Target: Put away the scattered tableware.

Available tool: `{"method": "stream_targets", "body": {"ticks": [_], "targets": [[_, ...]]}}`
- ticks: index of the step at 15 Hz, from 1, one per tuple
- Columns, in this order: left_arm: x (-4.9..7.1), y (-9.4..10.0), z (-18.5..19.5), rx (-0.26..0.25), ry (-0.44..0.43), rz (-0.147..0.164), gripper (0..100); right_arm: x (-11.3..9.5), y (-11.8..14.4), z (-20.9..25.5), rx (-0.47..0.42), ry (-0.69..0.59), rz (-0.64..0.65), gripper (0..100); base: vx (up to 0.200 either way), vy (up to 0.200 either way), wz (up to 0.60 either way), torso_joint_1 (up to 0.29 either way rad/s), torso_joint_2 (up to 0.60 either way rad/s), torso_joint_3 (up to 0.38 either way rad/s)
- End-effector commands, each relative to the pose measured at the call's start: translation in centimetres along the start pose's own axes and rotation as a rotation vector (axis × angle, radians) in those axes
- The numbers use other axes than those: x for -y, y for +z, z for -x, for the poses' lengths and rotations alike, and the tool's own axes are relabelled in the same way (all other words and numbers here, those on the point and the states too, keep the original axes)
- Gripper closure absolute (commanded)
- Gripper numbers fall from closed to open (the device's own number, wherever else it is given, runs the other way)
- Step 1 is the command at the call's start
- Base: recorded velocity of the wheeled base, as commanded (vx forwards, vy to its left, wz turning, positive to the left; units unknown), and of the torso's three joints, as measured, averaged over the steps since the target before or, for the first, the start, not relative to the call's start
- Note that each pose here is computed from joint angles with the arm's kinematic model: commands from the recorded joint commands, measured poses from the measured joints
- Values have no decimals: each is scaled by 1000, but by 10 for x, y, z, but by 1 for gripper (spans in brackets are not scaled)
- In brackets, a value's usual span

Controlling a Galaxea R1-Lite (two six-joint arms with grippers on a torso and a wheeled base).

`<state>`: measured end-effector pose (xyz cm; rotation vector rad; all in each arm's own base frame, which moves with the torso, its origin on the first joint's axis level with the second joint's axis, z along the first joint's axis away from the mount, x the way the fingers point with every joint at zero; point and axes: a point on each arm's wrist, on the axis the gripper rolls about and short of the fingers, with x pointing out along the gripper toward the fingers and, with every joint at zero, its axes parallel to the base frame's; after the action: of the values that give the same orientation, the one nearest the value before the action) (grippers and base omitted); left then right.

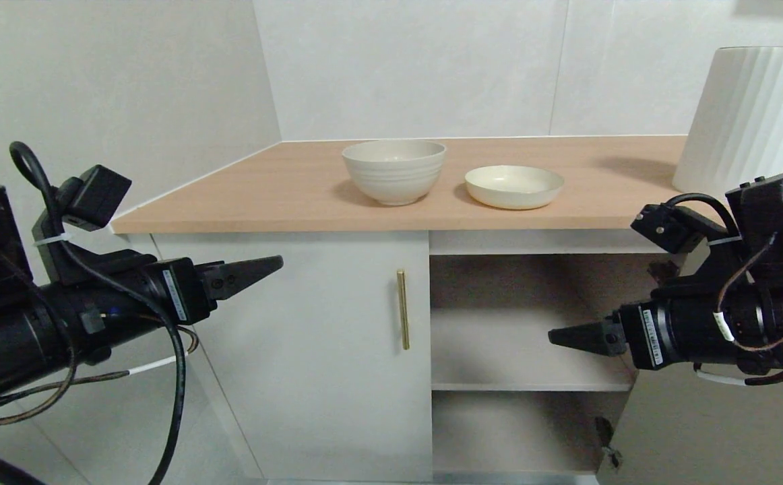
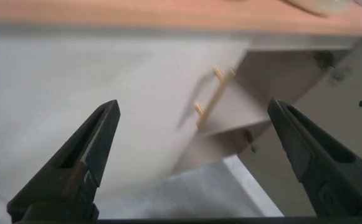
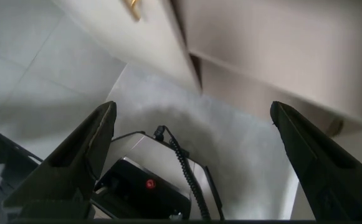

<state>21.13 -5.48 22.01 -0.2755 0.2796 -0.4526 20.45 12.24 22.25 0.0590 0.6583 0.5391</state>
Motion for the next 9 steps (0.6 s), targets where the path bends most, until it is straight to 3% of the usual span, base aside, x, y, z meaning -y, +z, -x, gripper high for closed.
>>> {"method": "stream_targets", "body": {"ticks": [1,5,9], "targets": [[0,0,2,2,-1,0,0,0,0,2,3,2,0,0,0,0,0,0,0,0],[2,1,5,4,-26,-3,0,-1,-3,3,-1,8,11,0,0,0,0,1,-16,-5],[2,0,4,-1,-30,-1,0,0,-4,2,-6,7,24,0,0,0,0,77,-250,-260]]}}
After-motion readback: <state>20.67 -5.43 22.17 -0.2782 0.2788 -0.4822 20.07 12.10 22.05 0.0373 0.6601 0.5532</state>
